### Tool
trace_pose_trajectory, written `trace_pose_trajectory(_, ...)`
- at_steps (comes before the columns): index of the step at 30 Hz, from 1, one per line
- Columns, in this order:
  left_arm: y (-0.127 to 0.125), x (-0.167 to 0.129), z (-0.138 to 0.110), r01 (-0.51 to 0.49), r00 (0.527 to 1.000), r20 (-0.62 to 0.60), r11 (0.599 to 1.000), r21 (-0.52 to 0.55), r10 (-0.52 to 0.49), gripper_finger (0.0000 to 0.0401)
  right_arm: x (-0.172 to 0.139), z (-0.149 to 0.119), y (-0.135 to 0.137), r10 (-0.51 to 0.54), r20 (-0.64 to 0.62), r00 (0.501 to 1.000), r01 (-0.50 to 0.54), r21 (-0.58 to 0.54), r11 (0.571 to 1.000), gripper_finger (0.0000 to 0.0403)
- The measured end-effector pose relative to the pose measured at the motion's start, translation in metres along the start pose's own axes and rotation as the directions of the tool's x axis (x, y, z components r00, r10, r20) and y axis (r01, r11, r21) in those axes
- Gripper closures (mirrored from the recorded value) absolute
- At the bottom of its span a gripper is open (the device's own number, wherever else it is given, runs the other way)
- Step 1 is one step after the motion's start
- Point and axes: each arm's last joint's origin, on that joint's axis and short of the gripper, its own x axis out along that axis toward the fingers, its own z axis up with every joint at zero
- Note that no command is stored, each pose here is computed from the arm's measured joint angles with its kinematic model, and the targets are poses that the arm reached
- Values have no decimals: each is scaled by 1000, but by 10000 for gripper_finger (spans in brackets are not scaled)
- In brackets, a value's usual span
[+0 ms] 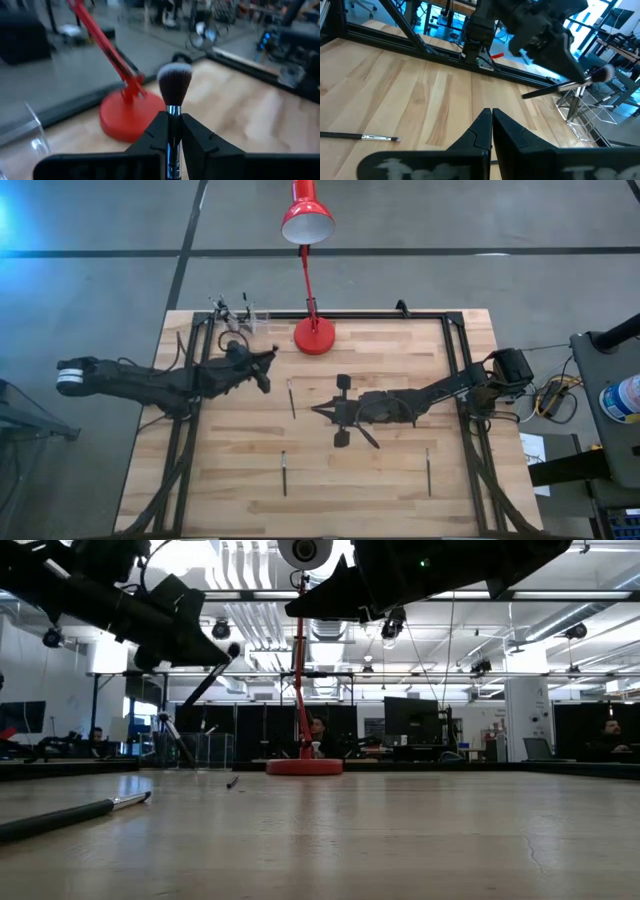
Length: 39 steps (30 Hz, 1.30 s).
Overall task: Pick & Place Makeup Supplies
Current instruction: Put the makeup brush into the transparent organizer
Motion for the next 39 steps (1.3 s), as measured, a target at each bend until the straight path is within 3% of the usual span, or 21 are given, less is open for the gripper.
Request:
trace_pose_trajectory(8, 17, 8, 16, -123, 973, 202, 990, 63, 108, 373, 0, 0, 0, 0, 0, 1000, 0, -1, 1000, 394)
trace_pose_trajectory(12, 36, 14, 21, -193, 947, 274, 979, 63, 169, 373, 0, 0, 0, 0, 0, 1000, 0, -4, 1000, 394)
trace_pose_trajectory(20, 79, 34, 28, -237, 905, 370, 971, 28, 210, 373, 0, 0, 0, 0, 0, 1000, 0, -3, 1000, 394)
trace_pose_trajectory(30, 118, 73, 31, -343, 886, 361, 936, 83, 292, 373, 0, 0, 0, 0, 0, 1000, 0, -10, 1000, 394)
trace_pose_trajectory(39, 139, 106, 13, -403, 890, 284, 907, 123, 357, 373, 0, 0, 0, -1, 0, 1000, 1, -10, 1000, 394)
